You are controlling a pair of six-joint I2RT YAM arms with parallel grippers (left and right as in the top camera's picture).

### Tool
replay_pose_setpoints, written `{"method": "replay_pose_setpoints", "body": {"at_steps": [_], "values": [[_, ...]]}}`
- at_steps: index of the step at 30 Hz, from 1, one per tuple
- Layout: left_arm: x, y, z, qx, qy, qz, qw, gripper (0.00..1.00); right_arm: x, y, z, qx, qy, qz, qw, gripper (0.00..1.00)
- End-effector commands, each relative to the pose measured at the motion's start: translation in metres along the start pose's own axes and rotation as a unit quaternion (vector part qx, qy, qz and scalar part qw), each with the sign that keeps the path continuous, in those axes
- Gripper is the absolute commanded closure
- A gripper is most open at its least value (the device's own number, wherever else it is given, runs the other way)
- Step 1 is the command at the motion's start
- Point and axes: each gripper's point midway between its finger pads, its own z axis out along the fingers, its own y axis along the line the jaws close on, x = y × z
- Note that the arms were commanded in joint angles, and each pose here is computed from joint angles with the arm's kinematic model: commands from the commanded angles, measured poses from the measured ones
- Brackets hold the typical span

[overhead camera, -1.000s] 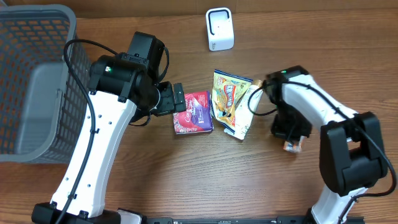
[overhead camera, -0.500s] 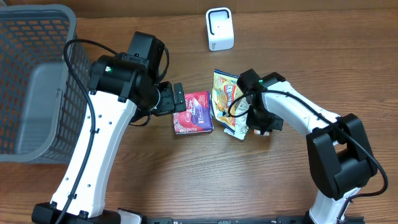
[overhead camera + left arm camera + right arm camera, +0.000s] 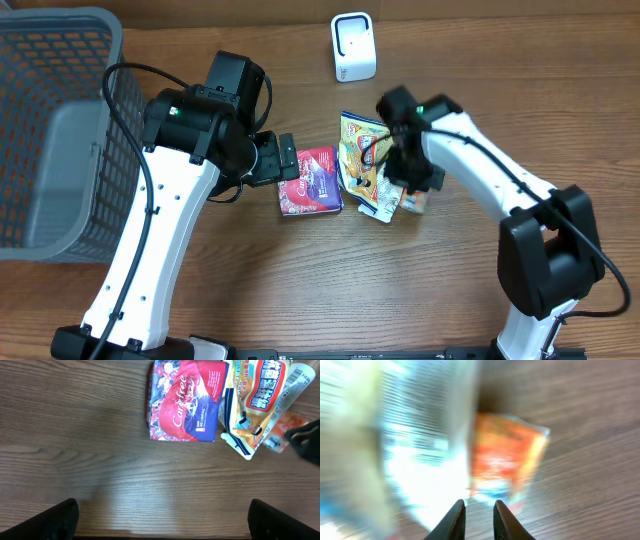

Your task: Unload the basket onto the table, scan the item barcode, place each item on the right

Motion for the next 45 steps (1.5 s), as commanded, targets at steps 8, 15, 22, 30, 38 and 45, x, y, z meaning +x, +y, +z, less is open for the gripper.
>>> {"method": "replay_pose_setpoints", "body": {"at_steps": [8,15,22,30,38,45], "values": [[-0.003,0.000,-0.007,0.002,-0.014,0.008,1.000,0.00,-0.027,-0.010,-0.037,-0.037,-0.003,0.024,0.999,0.45],[-0.003,0.000,-0.007,0.002,-0.014,0.008,1.000,0.00,-0.032,-0.076,-0.027,-0.170,0.114,0.020,0.979,0.43],[-0.003,0.000,-0.007,0.002,-0.014,0.008,1.000,0.00,-0.008,-0.050,-0.005,-0.415,0.159,0.020,0.896,0.41],[-0.003,0.000,-0.007,0.002,-0.014,0.008,1.000,0.00,0.004,-0.053,0.042,-0.396,0.154,0.057,0.903,0.34],[-0.003,0.000,-0.007,0.002,-0.014,0.008,1.000,0.00,0.001,-0.056,0.068,-0.380,0.127,0.080,0.913,0.35],[-0.003,0.000,-0.007,0.002,-0.014,0.008,1.000,0.00,-0.001,-0.060,0.077,-0.365,0.114,0.088,0.920,0.81]]}}
